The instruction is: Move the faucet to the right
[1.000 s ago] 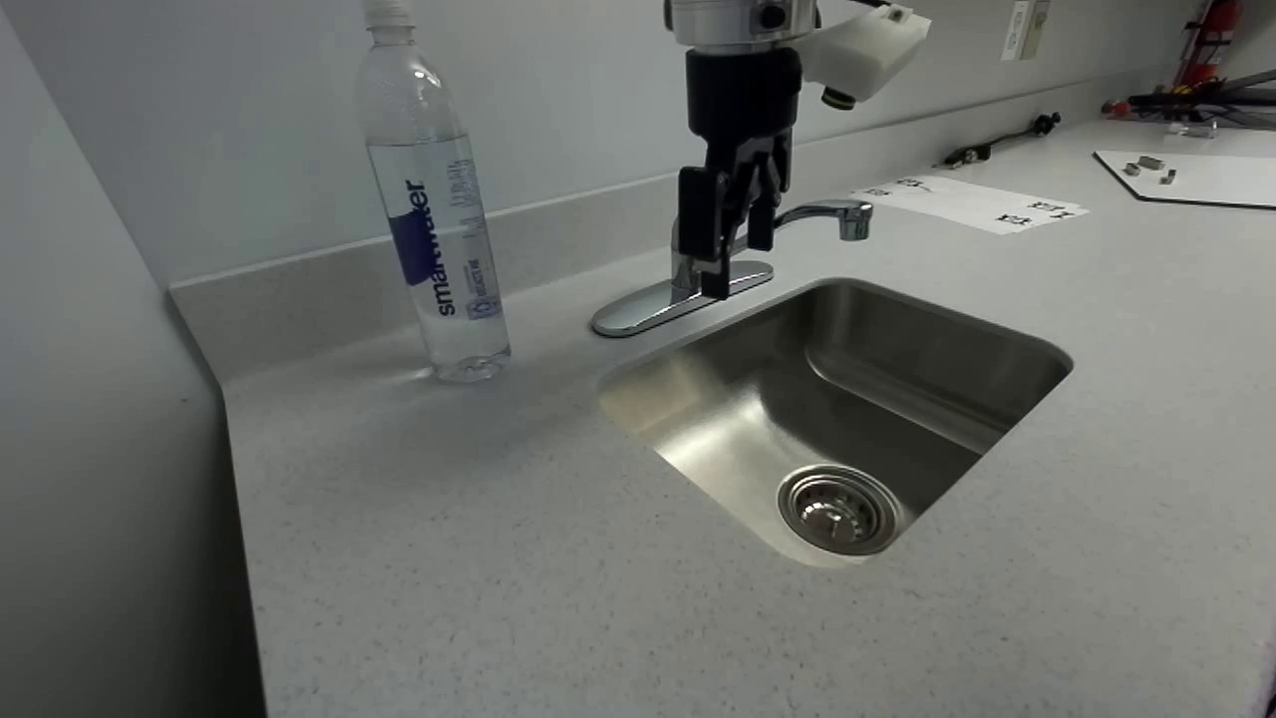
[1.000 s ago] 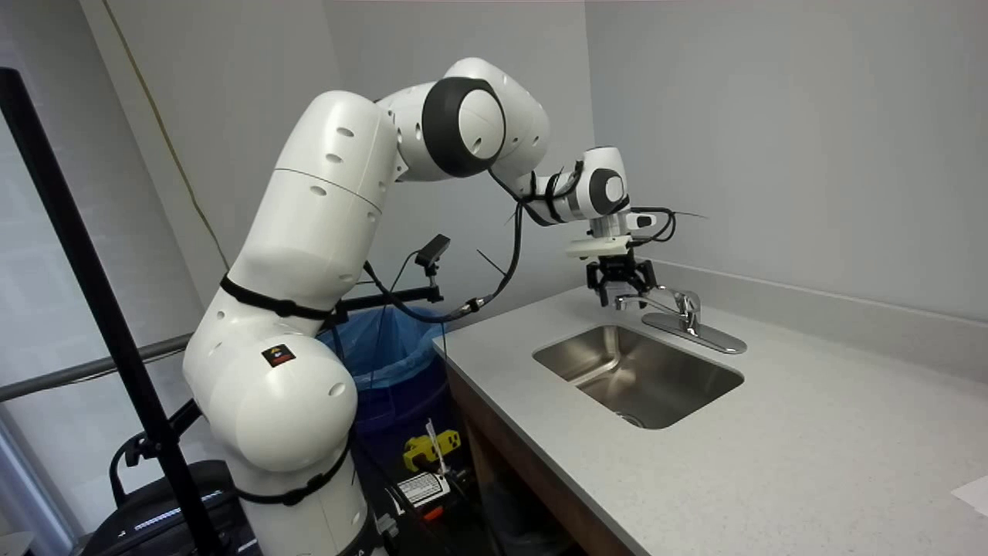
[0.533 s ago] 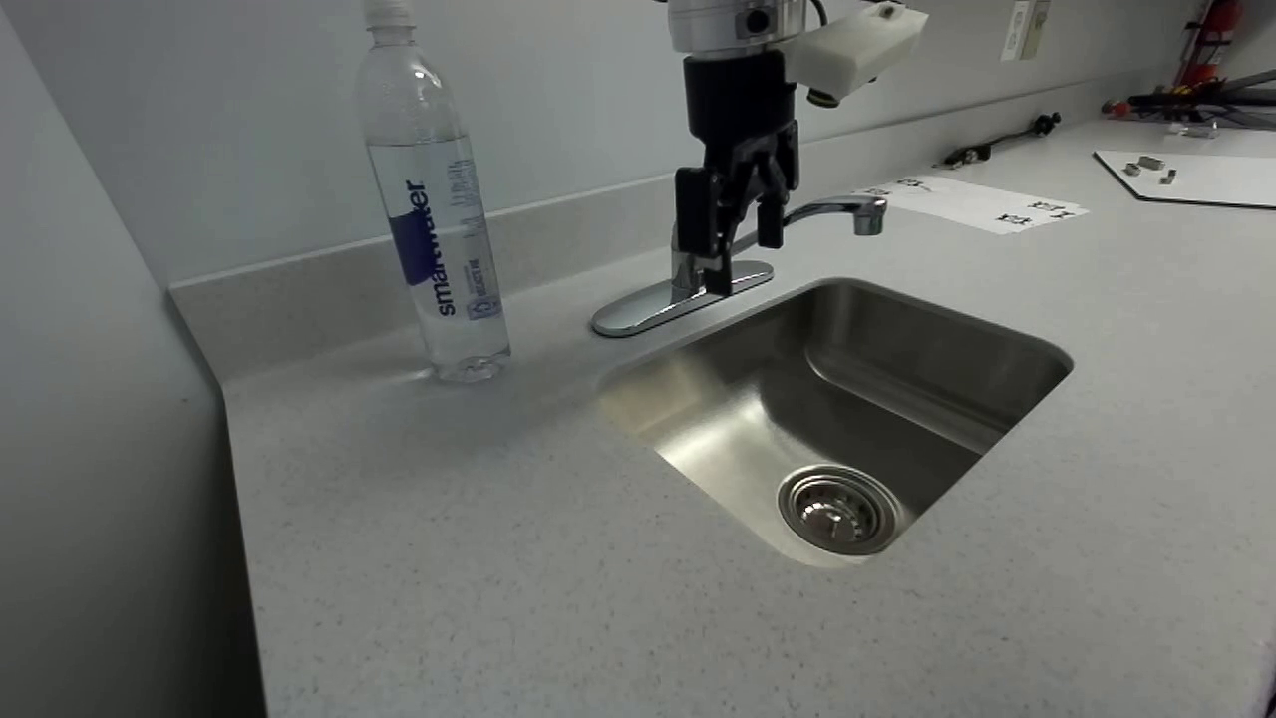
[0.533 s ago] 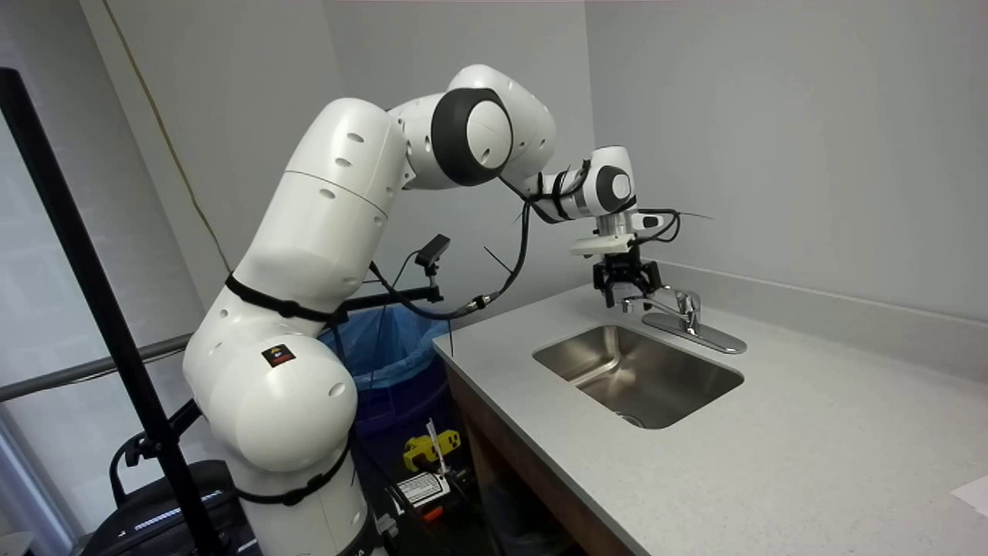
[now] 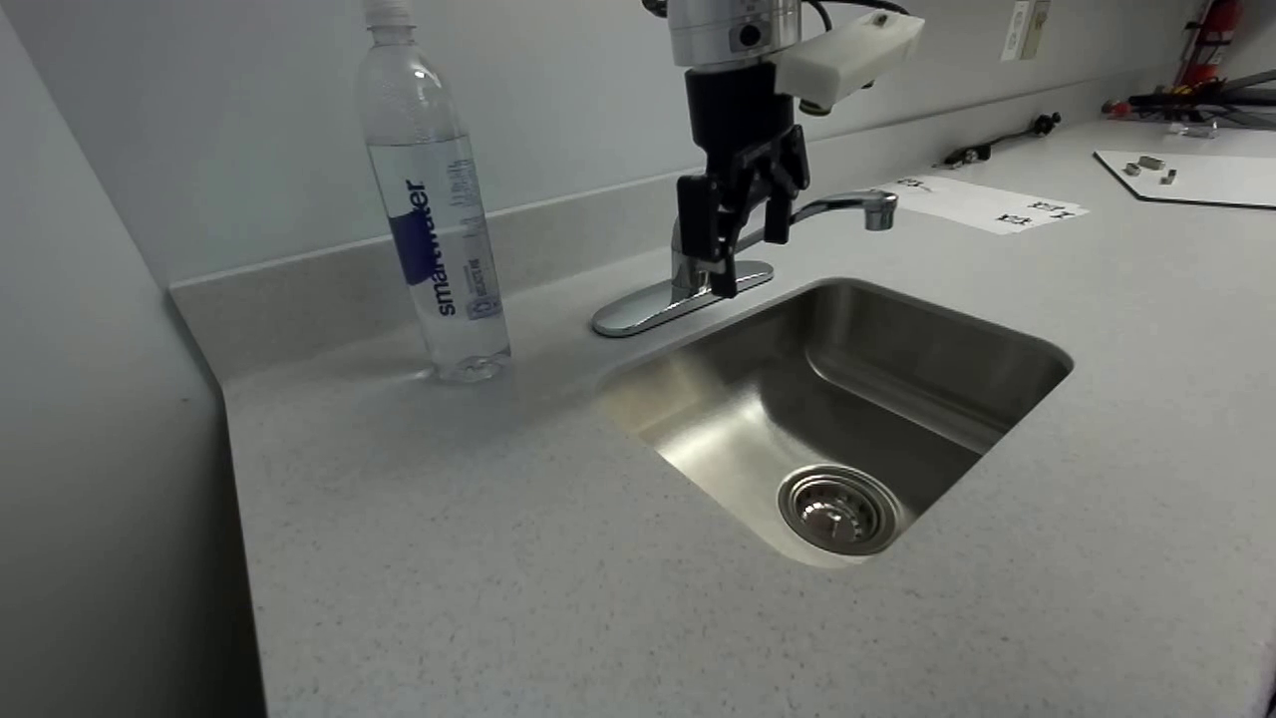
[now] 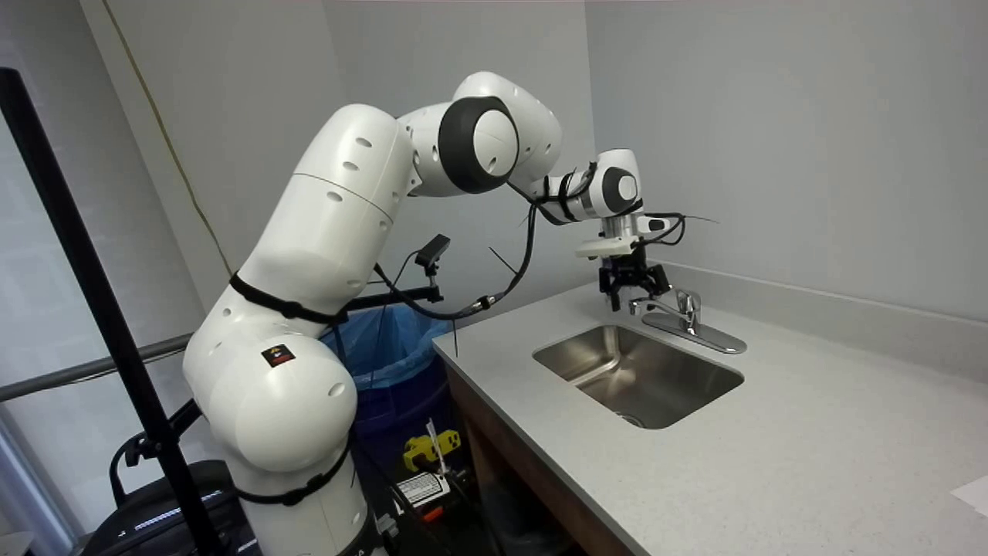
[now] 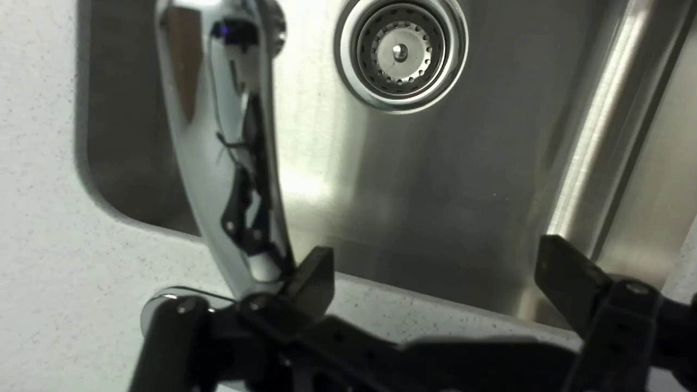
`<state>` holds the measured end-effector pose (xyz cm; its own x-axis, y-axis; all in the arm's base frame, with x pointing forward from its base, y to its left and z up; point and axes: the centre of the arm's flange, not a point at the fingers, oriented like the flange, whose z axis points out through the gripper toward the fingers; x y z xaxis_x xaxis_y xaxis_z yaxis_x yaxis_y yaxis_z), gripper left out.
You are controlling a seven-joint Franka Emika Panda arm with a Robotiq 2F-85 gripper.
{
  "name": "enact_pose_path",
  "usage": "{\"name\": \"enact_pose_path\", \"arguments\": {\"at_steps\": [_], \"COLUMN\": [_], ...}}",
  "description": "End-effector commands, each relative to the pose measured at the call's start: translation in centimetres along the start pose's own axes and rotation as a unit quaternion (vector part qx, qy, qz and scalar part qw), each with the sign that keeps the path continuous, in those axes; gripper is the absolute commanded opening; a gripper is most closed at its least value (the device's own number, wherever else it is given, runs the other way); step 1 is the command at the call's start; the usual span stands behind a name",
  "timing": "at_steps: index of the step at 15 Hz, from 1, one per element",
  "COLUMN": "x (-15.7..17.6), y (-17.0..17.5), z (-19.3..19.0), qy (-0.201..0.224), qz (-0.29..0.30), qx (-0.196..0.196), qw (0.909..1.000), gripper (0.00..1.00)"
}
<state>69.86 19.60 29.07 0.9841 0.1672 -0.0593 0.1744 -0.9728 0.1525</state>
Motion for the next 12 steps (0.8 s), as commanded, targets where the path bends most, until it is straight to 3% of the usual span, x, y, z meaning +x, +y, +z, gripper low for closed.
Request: {"name": "enact_pose_path", "arguments": {"at_steps": [1, 7, 12], "x": [-0.2, -0.8, -2.5], "y": [1.6, 2.1, 1.8], "z": [1.3, 1.4, -0.7], "qy": [-0.024, -0.041, -0.039], "qz": [0.0, -0.004, -0.061], "qx": [-0.015, -0.014, 0.001], "qw": [0.9996, 0.999, 0.9973], "gripper": [1.0, 1.0, 1.0]}}
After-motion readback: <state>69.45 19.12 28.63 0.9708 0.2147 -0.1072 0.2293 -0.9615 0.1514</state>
